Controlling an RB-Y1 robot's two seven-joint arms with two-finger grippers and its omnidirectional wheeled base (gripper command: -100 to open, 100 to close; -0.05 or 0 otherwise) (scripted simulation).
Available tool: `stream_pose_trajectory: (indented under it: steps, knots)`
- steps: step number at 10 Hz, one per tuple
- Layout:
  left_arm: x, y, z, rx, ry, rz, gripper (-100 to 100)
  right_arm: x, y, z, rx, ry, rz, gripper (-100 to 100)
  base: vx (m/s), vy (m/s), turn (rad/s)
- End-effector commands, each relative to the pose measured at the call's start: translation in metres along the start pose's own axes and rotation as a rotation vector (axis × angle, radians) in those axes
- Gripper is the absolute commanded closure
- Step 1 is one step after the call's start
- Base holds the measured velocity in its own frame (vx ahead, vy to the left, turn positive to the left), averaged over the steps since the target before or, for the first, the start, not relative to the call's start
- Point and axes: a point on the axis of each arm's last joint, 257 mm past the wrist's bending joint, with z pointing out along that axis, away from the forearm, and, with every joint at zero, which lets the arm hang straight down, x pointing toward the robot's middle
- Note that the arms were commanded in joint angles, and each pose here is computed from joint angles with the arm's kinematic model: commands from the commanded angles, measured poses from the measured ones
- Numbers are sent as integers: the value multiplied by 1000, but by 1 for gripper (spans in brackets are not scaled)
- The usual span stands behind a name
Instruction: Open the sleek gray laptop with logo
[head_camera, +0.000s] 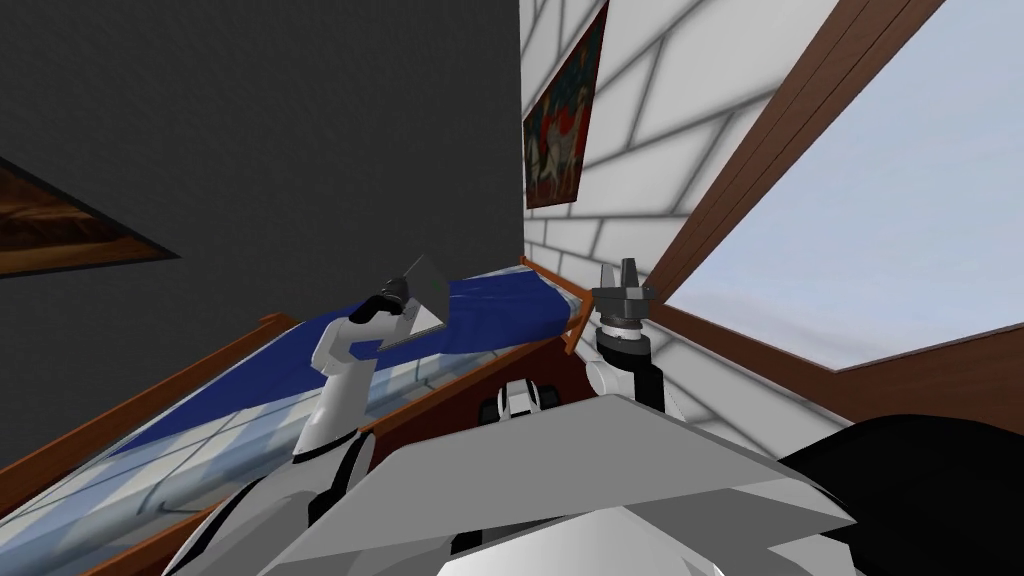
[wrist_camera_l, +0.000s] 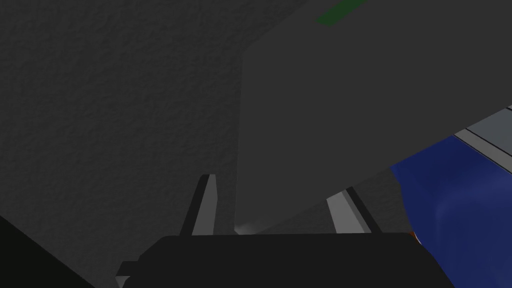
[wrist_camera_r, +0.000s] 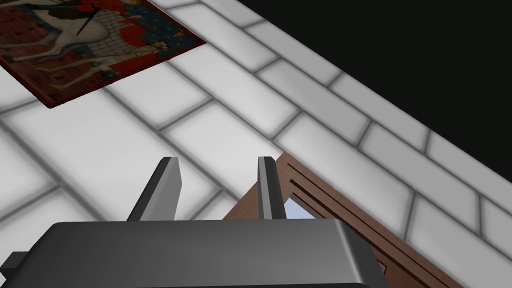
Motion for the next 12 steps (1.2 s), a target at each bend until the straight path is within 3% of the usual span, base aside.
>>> stream_pose_trajectory:
  steps: [1, 8, 9, 10, 12]
  knots:
    - [-3, 8, 3, 2, 25, -58, 100, 0, 0, 0, 0, 0, 0, 0, 14, -18, 117]
    - [-16, 13, 8, 29, 73, -210, 100, 0, 0, 0, 0, 0, 0, 0, 14, -21, 93]
    - [-16, 14, 8, 26, 66, -192, 100, 0, 0, 0, 0, 0, 0, 0, 4, -5, 13]
    - [-6, 24, 10, 25, 77, -276, 100, 0, 0, 0, 0, 0, 0, 0, -18, 74, 20]
    - [3, 34, 11, 24, 86, -357, 100, 0, 0, 0, 0, 0, 0, 0, -33, 154, -5]
